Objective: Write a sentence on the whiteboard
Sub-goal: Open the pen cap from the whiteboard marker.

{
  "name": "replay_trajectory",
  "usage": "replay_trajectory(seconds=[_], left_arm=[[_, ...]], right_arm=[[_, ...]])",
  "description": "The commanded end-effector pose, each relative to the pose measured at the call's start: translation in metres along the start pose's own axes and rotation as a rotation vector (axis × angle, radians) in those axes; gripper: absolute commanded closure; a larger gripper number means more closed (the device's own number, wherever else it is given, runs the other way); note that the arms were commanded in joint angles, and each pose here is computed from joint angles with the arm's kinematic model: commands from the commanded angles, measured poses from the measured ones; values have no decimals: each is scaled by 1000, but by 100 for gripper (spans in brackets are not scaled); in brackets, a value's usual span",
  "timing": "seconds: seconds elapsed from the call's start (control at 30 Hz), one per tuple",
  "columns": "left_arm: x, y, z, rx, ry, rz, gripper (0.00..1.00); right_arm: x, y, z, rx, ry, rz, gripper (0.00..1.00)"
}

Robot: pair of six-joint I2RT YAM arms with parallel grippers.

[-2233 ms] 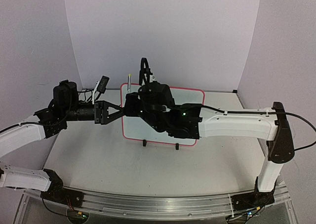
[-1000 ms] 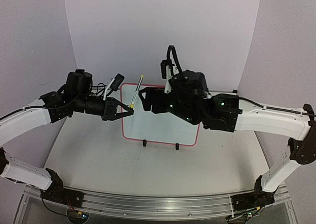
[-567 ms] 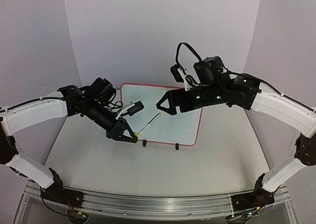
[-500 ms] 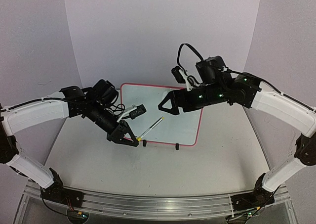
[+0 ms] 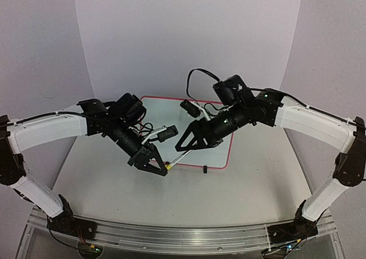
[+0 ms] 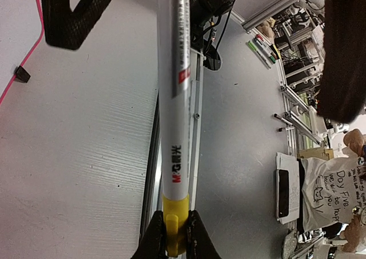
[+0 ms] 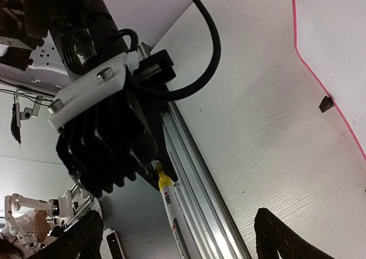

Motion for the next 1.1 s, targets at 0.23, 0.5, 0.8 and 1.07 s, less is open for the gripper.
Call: replay_trajectory(seconds=[0.23, 0.5, 0.8, 1.07], left_arm=[[4, -10, -14, 62, 67, 30, 100], [6, -12, -13, 68, 64, 30, 100], [9, -12, -9, 61, 62, 49, 100], [7, -14, -10, 71, 56, 44, 100]], right_arm=[[20, 14, 11, 19, -183, 105, 31], [25, 15, 12, 22, -211, 122, 39], [30, 23, 14, 25, -233, 149, 46], [36, 32, 23, 7, -270, 179, 58]])
Point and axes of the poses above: each gripper's point midway between its finger pads, its own x axis out along the fingers, its own z axis along the line the jaws close on, y = z × x, the point moved 1 cm from there along -x, back along the fingers, and after that the axes turned 5 degrees about -x, right-handed, at the moved point
